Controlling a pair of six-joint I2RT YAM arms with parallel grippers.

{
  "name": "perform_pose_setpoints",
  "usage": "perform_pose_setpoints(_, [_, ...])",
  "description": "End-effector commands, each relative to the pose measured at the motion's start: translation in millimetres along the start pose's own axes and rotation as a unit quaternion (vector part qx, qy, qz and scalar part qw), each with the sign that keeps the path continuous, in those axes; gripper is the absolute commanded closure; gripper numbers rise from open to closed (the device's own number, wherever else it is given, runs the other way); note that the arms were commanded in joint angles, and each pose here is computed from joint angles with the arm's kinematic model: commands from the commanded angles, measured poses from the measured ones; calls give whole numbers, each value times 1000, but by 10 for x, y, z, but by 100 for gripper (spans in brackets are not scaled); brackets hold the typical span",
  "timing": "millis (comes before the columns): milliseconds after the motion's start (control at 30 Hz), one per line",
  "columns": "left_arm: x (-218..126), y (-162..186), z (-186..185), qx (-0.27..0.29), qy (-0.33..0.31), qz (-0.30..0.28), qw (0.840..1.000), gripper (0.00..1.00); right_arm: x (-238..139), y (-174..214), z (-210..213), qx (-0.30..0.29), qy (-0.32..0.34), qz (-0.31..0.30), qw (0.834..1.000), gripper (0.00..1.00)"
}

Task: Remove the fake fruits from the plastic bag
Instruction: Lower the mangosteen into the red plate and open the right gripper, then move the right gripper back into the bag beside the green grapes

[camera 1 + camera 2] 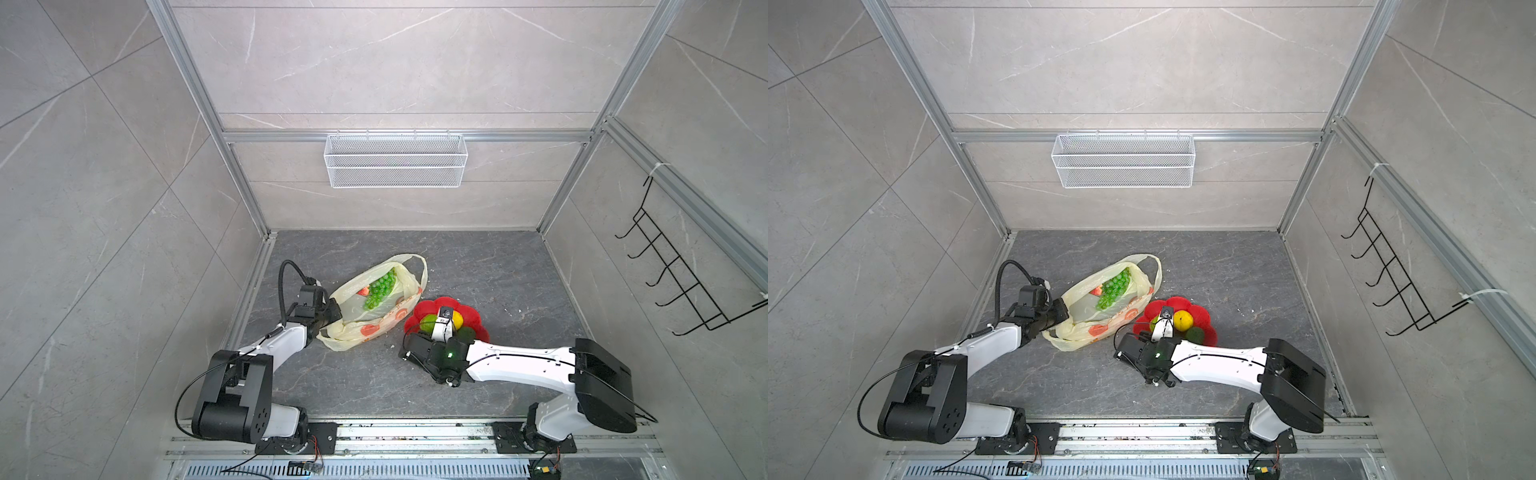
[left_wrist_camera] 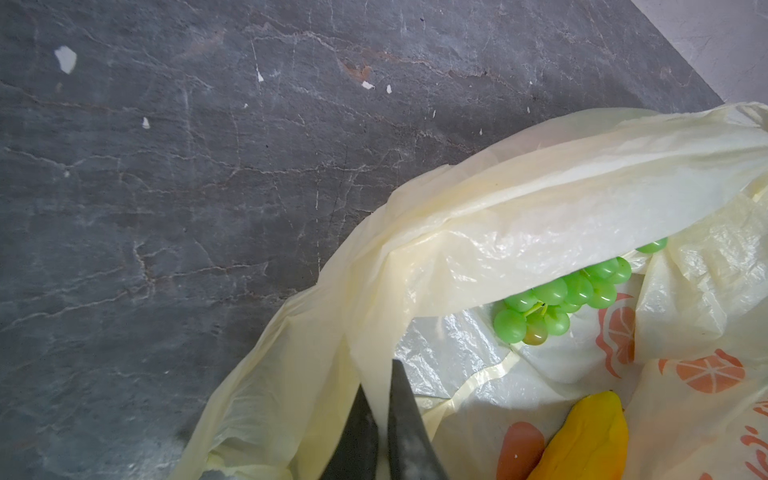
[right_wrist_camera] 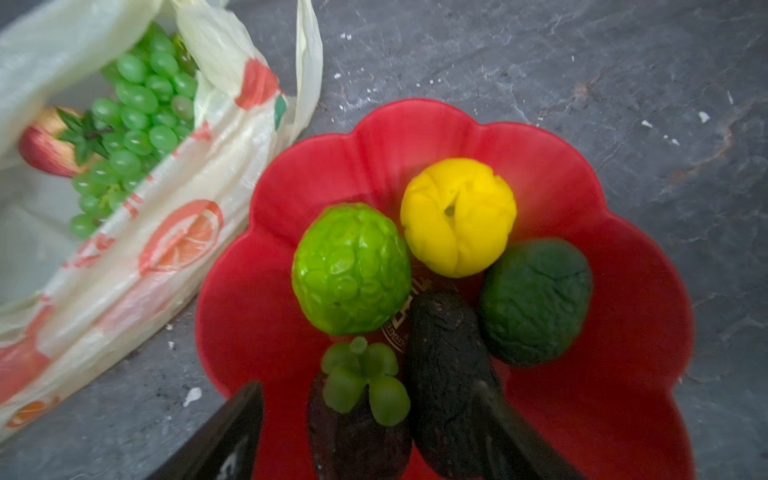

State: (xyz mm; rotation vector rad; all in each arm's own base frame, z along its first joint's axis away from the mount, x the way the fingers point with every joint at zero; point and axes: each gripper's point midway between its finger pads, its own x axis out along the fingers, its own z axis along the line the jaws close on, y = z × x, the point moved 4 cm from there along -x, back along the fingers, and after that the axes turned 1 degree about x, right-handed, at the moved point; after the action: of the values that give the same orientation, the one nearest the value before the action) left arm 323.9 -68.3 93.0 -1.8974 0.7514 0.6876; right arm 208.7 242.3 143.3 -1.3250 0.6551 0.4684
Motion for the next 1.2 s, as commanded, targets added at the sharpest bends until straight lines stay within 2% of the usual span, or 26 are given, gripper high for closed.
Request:
perform_pose_setpoints(0, [1, -86, -94, 20, 23, -11, 999, 92, -113, -255, -16, -11, -9, -26, 1000, 20])
perform_pose_setpoints(167, [-33, -85, -187, 47, 24, -18, 998, 93, -70, -414, 66, -15, -46, -25, 999, 20])
perform_pose_setpoints(267, [-71, -88, -226, 60, 19, -27, 998, 94, 36, -499, 202, -25, -76, 2, 997, 20])
perform_pose_setpoints(500, [-259, -134, -316, 73, 41, -73, 994, 100, 226, -693, 696, -62, -146, 57, 986, 21])
perform_pose_setpoints(667, [-393, -163, -369, 77, 64, -105, 989, 100, 409, -712, 1186, -116, -193, 94, 970, 26])
perform_pose_setpoints(800, [-406, -164, -372, 77, 65, -109, 989, 100, 634, -735, 1409, -102, -224, 130, 961, 36])
perform_pose_setpoints(967, [-342, -154, -341, 73, 51, -96, 991, 100, 972, -729, 1598, -61, -240, 165, 955, 43])
perform_pose_setpoints(1067, [-307, -144, -327, 71, 45, -88, 993, 100, 1162, -724, 1656, -65, -220, 162, 960, 44])
perform_pose_setpoints(1167, [-278, -133, -307, 69, 38, -82, 994, 100, 1324, -702, 1766, -80, -223, 164, 958, 47])
